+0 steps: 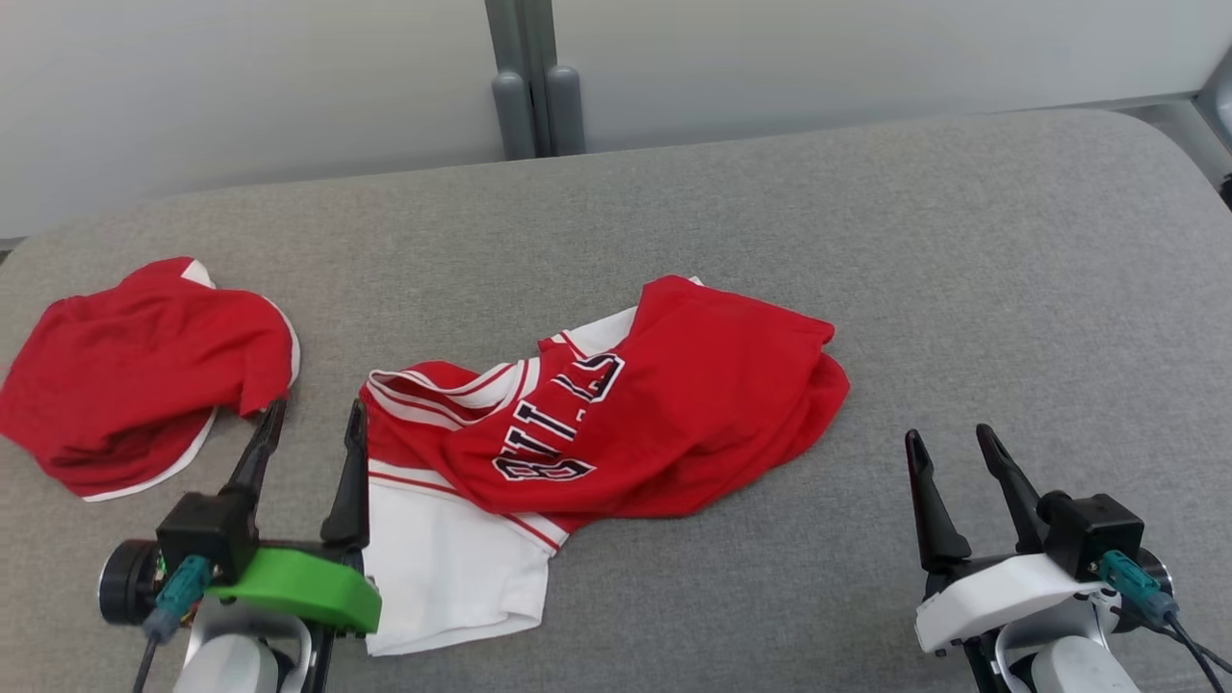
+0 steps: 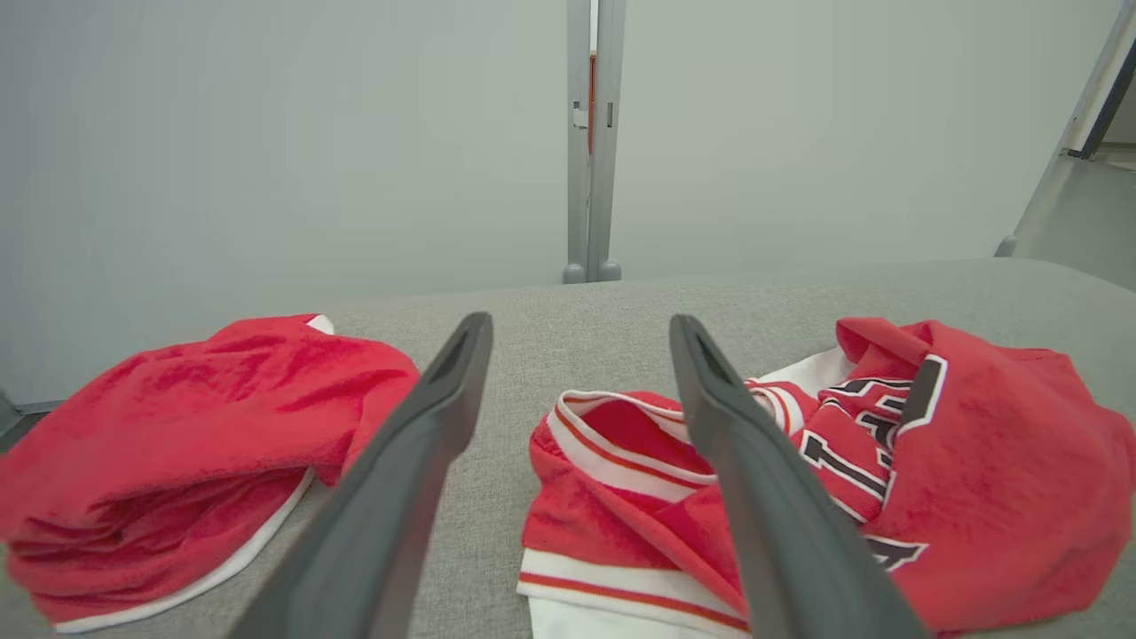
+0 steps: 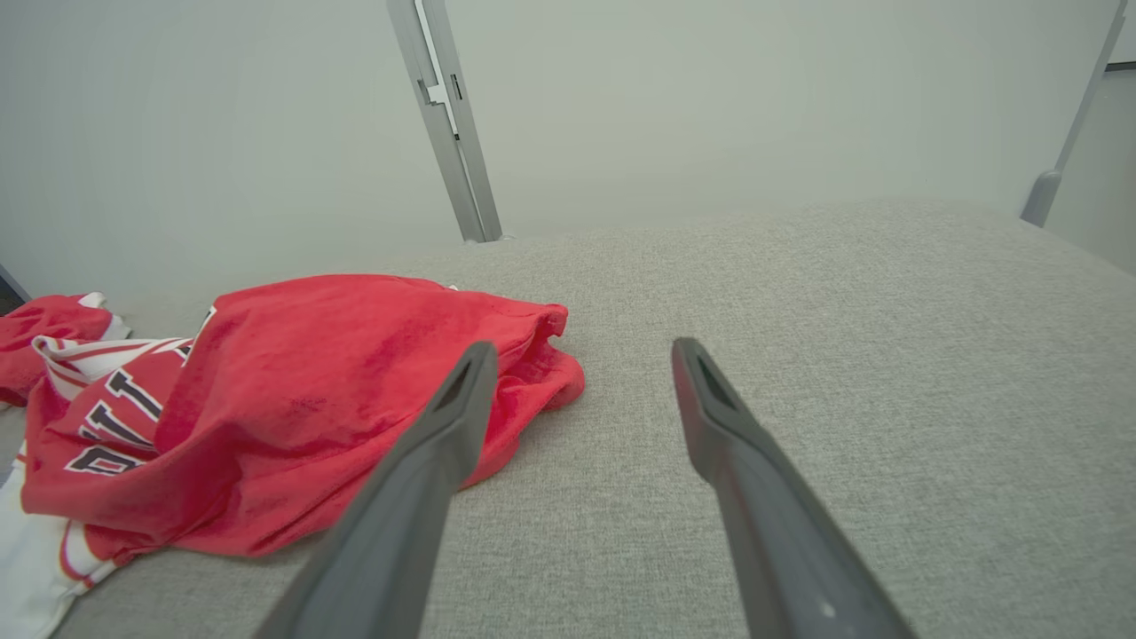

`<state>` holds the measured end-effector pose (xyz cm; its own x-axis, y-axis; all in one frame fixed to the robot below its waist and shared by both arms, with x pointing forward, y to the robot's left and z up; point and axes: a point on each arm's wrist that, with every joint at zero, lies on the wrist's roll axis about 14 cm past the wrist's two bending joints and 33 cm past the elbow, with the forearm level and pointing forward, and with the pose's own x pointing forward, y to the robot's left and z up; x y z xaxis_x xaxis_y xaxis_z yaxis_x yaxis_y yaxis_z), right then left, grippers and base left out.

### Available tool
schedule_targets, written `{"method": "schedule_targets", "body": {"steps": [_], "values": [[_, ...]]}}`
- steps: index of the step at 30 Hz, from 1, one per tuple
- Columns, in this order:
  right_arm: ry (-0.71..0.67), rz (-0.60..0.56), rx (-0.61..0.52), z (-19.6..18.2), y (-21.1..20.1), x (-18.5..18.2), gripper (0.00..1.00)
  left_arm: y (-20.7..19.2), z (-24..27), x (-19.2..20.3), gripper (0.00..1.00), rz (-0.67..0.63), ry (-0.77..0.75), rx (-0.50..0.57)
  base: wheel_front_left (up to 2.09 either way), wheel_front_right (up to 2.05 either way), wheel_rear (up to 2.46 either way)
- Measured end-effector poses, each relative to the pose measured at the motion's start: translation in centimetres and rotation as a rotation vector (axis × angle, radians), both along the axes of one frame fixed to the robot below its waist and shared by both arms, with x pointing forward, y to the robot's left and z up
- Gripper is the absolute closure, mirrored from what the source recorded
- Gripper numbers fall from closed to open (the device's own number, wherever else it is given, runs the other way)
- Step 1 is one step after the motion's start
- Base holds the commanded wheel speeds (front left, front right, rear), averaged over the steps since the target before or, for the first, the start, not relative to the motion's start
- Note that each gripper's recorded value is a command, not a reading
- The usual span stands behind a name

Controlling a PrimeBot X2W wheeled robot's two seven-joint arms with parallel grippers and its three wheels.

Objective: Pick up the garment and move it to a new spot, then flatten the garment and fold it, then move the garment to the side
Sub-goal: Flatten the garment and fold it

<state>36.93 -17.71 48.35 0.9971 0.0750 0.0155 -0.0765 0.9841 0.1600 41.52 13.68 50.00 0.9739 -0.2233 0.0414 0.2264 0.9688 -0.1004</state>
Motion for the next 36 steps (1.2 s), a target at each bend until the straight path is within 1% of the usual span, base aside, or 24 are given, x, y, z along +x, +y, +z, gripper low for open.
{"method": "schedule_targets", "body": {"steps": [9,12,20,24,29,36], "values": [[-0.017,0.031,0.001,0.5,1.0,0.2,0.0,4.0,0.9,-3.8,0.0,0.143,-0.045,0.014,0.0,0.0,0.0],[-0.017,0.038,0.002,0.5,1.2,0.2,0.0,4.2,0.6,-4.5,0.0,0.148,-0.037,0.019,0.0,0.0,0.0],[-0.014,0.05,-0.008,0.5,1.1,0.5,0.0,5.0,1.1,-4.4,0.0,0.168,-0.057,0.023,0.0,0.0,0.0],[-0.052,0.08,-0.043,1.9,1.1,2.2,0.0,5.2,1.1,-4.3,0.0,0.174,-0.06,0.025,0.0,0.0,0.0],[-0.057,0.117,-0.093,2.7,1.2,4.7,0.0,5.3,0.9,-4.1,0.0,0.18,-0.054,0.016,0.0,0.0,0.0],[0.016,0.149,-0.124,1.0,1.3,8.1,0.0,5.6,0.6,-3.6,0.0,0.2,-0.045,0.0,0.0,0.0,0.0]]}}
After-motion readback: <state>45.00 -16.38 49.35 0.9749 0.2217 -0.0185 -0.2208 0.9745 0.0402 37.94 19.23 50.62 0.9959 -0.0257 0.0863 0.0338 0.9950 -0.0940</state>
